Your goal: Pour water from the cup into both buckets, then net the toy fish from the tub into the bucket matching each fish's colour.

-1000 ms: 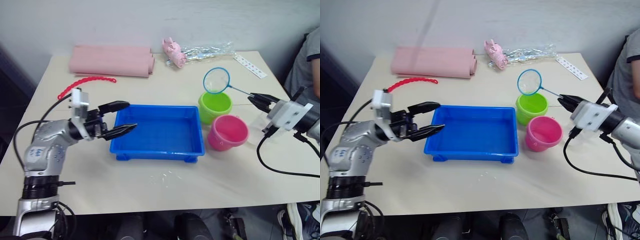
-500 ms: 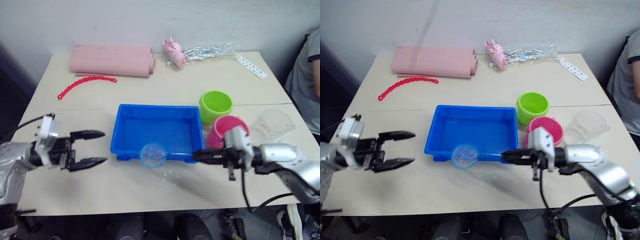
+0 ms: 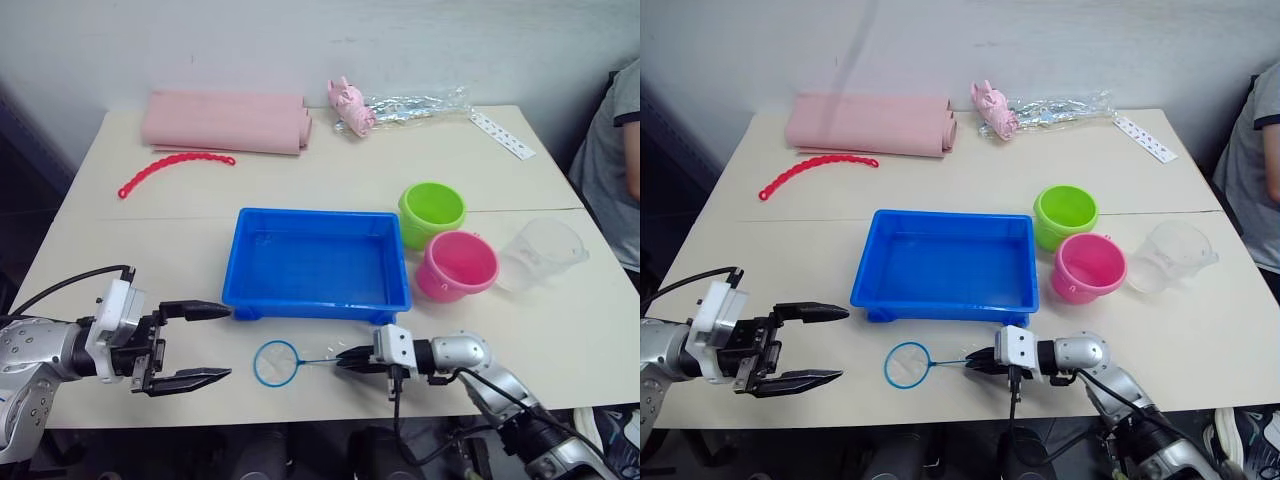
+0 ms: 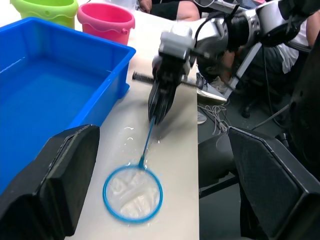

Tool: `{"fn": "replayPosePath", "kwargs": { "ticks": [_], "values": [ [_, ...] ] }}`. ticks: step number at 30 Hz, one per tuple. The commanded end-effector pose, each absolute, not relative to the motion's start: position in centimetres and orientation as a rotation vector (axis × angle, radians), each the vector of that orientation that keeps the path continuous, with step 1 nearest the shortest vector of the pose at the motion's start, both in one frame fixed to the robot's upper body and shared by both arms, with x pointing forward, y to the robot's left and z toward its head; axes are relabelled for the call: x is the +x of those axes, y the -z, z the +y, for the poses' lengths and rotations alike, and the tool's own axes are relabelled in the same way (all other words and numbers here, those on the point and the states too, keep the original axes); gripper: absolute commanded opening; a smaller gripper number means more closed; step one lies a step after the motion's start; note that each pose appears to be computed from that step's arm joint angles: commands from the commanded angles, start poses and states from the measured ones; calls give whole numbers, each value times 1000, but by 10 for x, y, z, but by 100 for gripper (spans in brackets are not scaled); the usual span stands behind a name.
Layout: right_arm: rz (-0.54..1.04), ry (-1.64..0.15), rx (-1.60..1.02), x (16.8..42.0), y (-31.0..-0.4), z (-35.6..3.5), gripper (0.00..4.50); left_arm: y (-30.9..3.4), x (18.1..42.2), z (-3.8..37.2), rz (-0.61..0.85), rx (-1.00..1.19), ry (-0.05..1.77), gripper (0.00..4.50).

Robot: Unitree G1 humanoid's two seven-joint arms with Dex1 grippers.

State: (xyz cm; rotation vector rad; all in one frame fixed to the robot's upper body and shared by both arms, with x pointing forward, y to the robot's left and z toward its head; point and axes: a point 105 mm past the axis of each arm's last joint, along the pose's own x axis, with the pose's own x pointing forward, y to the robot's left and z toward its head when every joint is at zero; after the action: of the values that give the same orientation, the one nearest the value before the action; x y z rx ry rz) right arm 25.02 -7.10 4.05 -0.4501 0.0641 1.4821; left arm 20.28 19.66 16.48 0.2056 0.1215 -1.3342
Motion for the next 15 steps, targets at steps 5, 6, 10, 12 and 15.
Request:
{"fn": "replayPosePath", "kwargs": {
  "ticks": [5, 6, 10, 12, 15],
  "values": [
    [46, -1495, -449, 252, -42, -74, 104, -178, 208, 205, 145, 221, 1332, 450],
    [52, -1498, -432, 252, -50, -79, 159, -178, 207, 205, 154, 224, 1337, 450],
    [67, -1577, -437, 231, -75, -103, 317, -172, 208, 211, 202, 247, 1299, 450],
    [92, -1575, -456, 224, -83, -121, 394, -167, 209, 217, 215, 287, 1263, 450],
    [109, -1550, -497, 219, -95, -145, 446, -161, 209, 225, 213, 341, 1212, 450]
  ]
}}
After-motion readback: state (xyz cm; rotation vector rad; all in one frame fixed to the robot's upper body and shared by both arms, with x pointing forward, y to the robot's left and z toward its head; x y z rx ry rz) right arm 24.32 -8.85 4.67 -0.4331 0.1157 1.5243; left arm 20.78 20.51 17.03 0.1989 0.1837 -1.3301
